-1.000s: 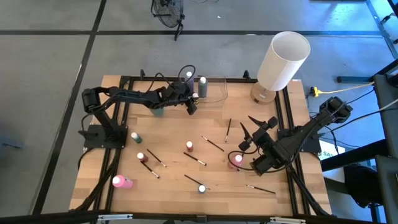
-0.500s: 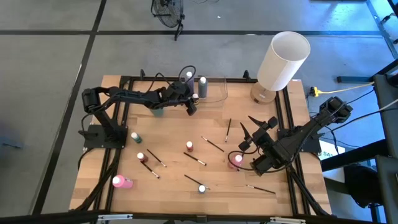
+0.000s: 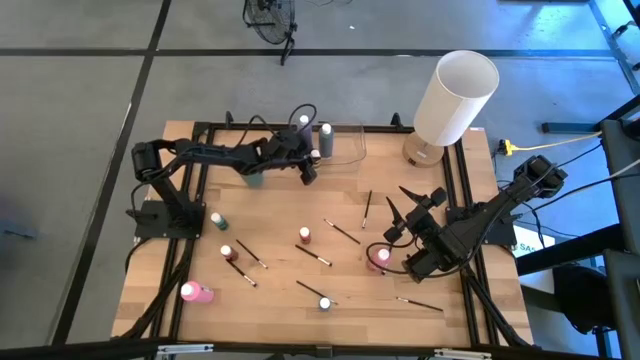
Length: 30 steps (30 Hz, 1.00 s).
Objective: Pick & Place Paint Supplies
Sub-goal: Put the yellow paint bottle into the transparent bin
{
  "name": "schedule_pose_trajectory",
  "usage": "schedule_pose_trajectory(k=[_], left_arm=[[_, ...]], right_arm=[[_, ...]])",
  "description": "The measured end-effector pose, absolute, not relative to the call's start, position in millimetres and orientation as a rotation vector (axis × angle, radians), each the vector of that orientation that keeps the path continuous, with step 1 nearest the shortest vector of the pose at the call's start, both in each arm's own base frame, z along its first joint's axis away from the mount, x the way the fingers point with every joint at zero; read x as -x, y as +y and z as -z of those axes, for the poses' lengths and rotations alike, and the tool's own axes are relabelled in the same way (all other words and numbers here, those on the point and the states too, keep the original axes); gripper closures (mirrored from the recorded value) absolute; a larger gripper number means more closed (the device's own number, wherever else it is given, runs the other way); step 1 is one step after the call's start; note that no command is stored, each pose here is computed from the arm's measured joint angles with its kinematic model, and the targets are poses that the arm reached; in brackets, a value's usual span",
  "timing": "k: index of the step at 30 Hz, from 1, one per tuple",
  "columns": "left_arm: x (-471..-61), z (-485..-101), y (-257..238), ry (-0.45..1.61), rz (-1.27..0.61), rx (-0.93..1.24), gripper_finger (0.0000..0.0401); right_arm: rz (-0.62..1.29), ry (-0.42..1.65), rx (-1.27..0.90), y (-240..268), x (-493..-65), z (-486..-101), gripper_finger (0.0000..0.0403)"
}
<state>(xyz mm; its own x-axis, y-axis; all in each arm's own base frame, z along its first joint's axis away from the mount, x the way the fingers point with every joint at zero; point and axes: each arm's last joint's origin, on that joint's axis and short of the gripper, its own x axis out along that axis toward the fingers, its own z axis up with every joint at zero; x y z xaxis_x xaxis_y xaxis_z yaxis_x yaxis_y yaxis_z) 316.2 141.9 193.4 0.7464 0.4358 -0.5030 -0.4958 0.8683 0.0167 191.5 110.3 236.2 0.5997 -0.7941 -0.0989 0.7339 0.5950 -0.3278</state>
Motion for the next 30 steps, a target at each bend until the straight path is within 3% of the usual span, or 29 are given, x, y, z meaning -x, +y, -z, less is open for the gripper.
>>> schedule_pose_trajectory(k=[30], left_arm=[[-344, -176, 153, 0.564, -0.503, 0.130, 0.0287]], right_arm=[[0.893, 0.278, 0.284, 110, -191, -236, 0.0197]])
